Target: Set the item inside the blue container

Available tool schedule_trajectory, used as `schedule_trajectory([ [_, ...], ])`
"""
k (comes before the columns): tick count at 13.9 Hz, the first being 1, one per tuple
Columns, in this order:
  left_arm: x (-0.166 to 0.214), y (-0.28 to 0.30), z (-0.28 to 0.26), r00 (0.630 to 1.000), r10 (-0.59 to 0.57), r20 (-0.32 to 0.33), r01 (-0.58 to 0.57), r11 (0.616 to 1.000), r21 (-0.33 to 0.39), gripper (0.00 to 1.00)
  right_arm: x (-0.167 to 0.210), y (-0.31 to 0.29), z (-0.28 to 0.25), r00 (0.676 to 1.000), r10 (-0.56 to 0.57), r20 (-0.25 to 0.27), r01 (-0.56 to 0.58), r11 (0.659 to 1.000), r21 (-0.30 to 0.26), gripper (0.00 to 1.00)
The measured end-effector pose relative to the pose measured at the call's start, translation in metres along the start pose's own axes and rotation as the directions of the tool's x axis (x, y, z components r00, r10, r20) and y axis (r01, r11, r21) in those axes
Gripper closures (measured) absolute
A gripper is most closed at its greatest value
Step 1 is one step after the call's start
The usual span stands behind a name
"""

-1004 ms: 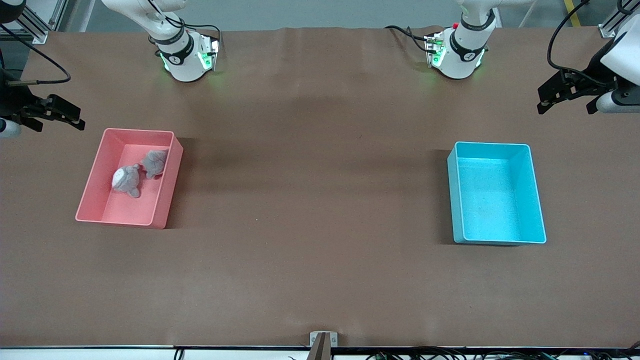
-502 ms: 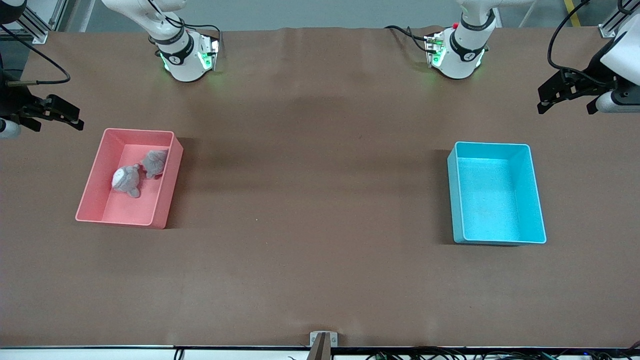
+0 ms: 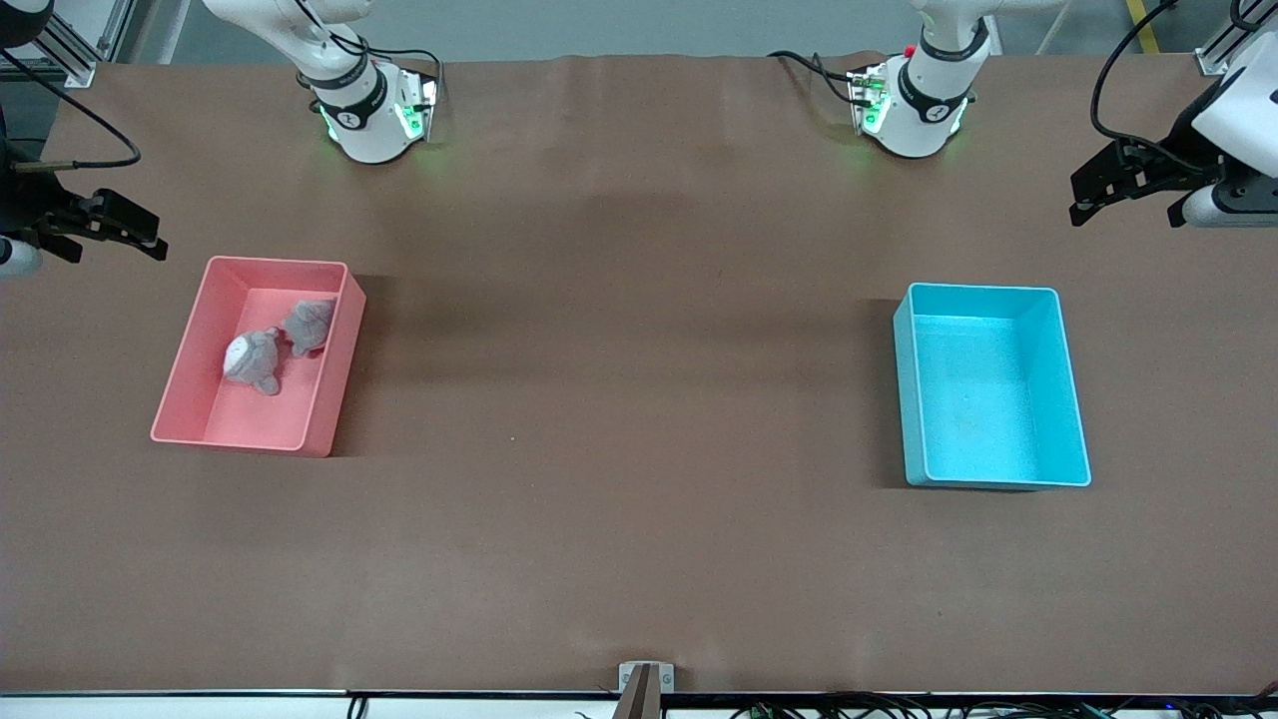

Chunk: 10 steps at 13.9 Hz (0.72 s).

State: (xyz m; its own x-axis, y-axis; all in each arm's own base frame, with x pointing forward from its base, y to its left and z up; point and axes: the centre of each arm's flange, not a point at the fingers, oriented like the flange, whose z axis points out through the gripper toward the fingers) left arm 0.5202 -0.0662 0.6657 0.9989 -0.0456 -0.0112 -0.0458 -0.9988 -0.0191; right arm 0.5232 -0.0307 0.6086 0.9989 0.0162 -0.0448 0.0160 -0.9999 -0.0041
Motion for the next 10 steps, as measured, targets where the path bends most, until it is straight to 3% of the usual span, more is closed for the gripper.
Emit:
schedule_trajectory([
  [10,0.003,0.0,0.008,1.0,0.002,0.017,-0.002,1.0,0.0,0.0,0.005,0.009,-0.018,0.999,0.016,-0.05,-0.016,1.0,-0.003,0.0],
])
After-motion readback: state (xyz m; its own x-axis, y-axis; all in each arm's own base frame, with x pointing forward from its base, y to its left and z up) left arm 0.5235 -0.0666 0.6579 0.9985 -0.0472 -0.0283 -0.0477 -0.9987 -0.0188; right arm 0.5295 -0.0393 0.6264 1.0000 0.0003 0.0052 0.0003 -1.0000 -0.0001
